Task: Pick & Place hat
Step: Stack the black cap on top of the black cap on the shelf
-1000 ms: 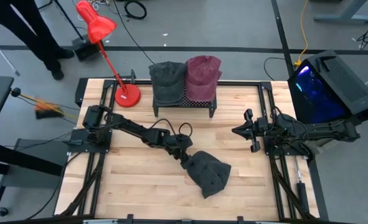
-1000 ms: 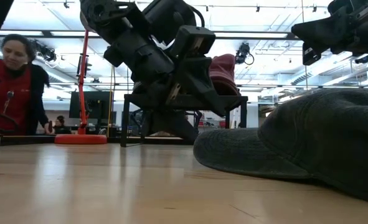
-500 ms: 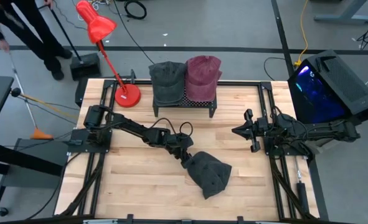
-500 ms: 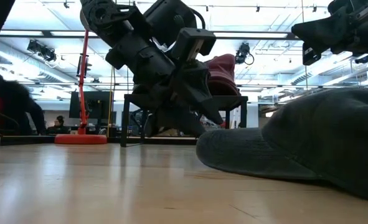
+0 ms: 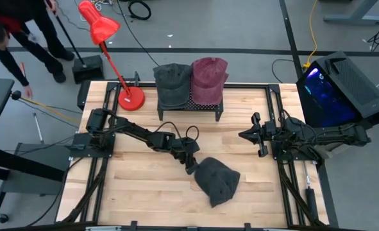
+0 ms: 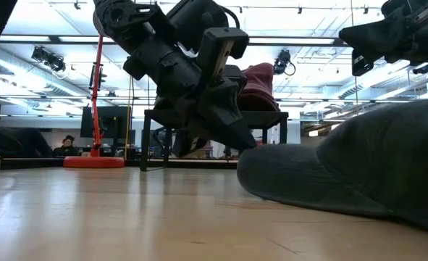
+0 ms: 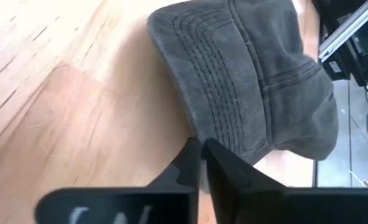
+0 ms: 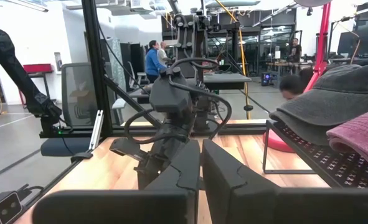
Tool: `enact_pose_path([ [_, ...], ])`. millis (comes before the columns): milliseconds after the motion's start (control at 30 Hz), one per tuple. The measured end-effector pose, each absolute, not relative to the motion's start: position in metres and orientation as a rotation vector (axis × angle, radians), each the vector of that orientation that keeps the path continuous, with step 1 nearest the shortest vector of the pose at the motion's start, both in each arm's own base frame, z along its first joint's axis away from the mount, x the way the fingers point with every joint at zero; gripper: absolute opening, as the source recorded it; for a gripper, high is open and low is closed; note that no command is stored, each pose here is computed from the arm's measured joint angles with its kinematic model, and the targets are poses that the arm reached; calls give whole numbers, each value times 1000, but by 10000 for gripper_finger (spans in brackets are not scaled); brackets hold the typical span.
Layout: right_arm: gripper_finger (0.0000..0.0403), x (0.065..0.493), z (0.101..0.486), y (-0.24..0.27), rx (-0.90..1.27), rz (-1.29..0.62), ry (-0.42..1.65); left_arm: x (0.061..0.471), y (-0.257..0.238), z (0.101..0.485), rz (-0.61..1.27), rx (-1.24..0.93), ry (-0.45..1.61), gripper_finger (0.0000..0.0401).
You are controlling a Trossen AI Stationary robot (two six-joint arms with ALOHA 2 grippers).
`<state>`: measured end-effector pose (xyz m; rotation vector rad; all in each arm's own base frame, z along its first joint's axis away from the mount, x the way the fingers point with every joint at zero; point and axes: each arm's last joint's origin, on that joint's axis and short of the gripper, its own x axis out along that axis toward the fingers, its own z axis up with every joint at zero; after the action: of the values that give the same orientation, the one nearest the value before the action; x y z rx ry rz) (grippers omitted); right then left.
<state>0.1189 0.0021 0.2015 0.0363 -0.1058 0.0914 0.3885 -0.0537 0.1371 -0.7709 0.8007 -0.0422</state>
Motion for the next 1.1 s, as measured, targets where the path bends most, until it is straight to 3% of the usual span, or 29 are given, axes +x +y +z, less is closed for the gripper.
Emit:
enact_pose_path([
  [267,23,119,202,2,36,91,-106,388,-54,137,-67,-752,811,4],
  [733,23,119,202,2,37,92,-106,388,-49,140,-59,-757,797,16],
  [933,23,119,202,2,36,91,-105,396,-48,151,-82,-845,783,61],
  [1100,23,119,202,2,36,92,-106,402,-50,161,-99,-883,761,140],
])
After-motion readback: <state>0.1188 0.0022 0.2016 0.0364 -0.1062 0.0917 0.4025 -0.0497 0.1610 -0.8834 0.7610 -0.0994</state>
